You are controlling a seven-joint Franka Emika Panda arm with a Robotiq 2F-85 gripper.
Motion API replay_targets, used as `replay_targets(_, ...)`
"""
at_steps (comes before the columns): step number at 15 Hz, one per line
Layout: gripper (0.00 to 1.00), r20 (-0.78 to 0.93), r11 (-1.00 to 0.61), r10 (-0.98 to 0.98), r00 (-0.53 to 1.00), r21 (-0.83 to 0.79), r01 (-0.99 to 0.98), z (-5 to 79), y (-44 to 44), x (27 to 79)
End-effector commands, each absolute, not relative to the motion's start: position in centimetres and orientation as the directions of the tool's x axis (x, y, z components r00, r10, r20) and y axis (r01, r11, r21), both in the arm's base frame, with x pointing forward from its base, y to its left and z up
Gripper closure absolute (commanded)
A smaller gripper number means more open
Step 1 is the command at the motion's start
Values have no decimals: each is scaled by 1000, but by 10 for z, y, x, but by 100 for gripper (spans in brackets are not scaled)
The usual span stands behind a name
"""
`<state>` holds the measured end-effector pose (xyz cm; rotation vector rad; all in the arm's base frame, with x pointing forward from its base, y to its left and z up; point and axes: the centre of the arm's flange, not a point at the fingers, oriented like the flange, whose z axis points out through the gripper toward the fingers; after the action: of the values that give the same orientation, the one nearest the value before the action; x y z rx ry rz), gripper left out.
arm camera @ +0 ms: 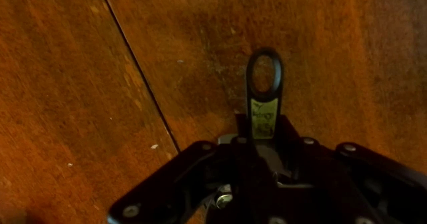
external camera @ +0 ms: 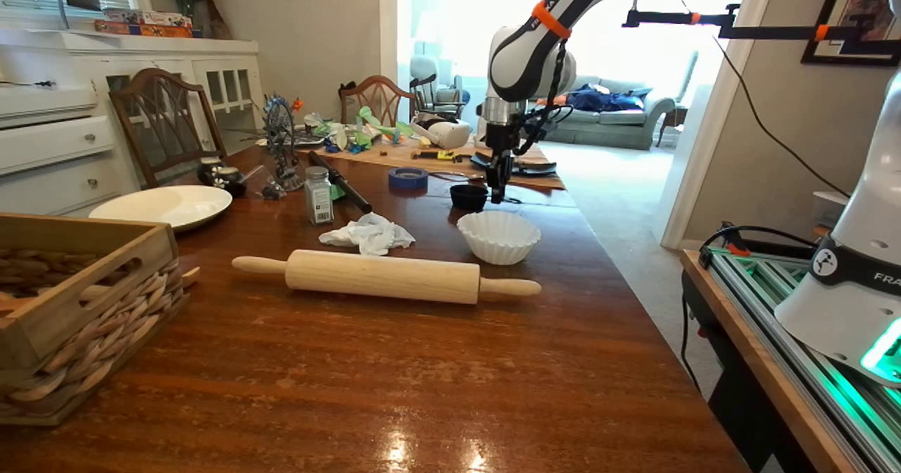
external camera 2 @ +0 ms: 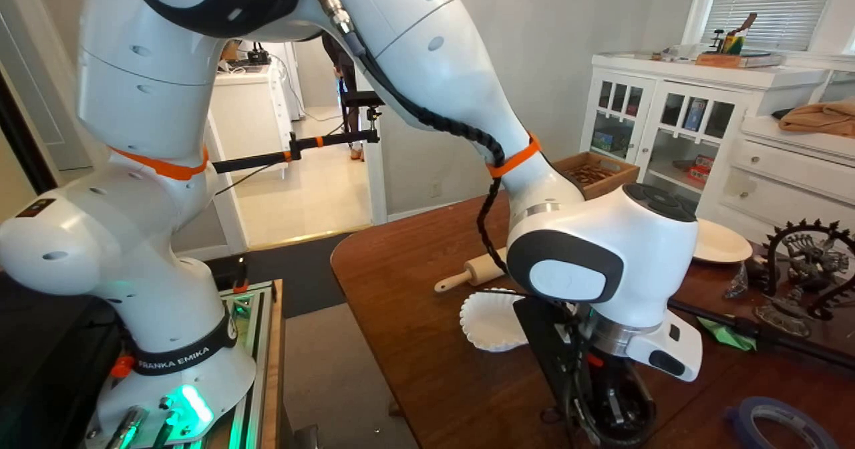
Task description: Pour the contents of the black pot into the white cupcake holder
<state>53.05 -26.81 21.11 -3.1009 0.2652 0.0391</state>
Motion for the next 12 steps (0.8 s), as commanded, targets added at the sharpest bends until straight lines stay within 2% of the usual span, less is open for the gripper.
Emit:
replay_targets(1,94,-65,-995,-96,993,42,-94,234,-257,528)
replay_targets(7,94,-216,-959,199,956,156,235,286,-209,514)
replay_targets(12,94,-325,-861,375,868,224,456,311,-162,502)
